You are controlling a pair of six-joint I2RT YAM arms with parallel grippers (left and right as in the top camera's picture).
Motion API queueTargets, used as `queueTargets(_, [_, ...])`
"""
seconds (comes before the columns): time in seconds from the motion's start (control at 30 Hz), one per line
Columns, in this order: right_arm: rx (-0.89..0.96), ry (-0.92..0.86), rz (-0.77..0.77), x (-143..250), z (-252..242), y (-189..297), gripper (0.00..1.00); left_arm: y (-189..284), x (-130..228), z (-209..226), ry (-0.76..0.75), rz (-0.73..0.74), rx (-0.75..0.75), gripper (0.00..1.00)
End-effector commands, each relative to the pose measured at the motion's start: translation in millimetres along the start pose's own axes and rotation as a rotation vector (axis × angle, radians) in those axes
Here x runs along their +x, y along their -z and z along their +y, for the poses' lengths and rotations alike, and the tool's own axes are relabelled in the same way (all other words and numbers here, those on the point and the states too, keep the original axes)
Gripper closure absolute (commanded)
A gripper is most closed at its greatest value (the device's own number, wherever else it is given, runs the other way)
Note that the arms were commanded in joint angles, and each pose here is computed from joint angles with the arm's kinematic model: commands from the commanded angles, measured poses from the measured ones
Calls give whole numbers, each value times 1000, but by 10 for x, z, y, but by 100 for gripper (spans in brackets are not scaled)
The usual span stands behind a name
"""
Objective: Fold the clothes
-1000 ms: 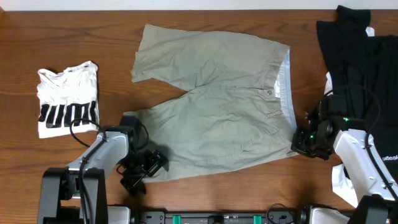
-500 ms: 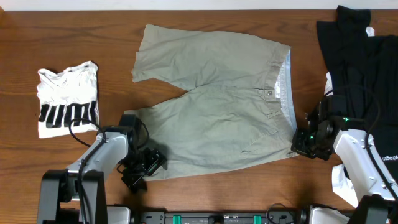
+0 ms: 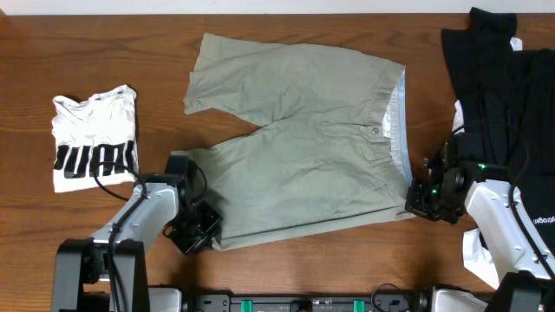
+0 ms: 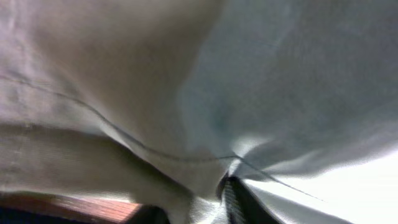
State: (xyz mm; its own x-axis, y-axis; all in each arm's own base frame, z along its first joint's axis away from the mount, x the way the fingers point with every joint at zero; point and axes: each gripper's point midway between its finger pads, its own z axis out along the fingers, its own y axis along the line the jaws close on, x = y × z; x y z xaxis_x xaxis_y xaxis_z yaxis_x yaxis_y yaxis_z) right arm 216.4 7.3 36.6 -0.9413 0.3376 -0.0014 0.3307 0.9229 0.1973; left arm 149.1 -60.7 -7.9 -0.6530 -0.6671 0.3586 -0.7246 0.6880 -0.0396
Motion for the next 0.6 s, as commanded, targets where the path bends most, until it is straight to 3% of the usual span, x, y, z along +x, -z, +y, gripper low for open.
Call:
queueTargets(0.0, [28, 6, -26, -60, -53, 36, 99, -54, -191, 265, 12, -106, -133, 91])
queueTargets(0.3, [43, 1, -28, -58, -77, 43, 99, 106, -171, 278, -38, -146, -126, 94])
queueTargets(0.57, [19, -29, -120, -63, -29, 279, 99, 675, -115, 201, -101, -349, 19, 94])
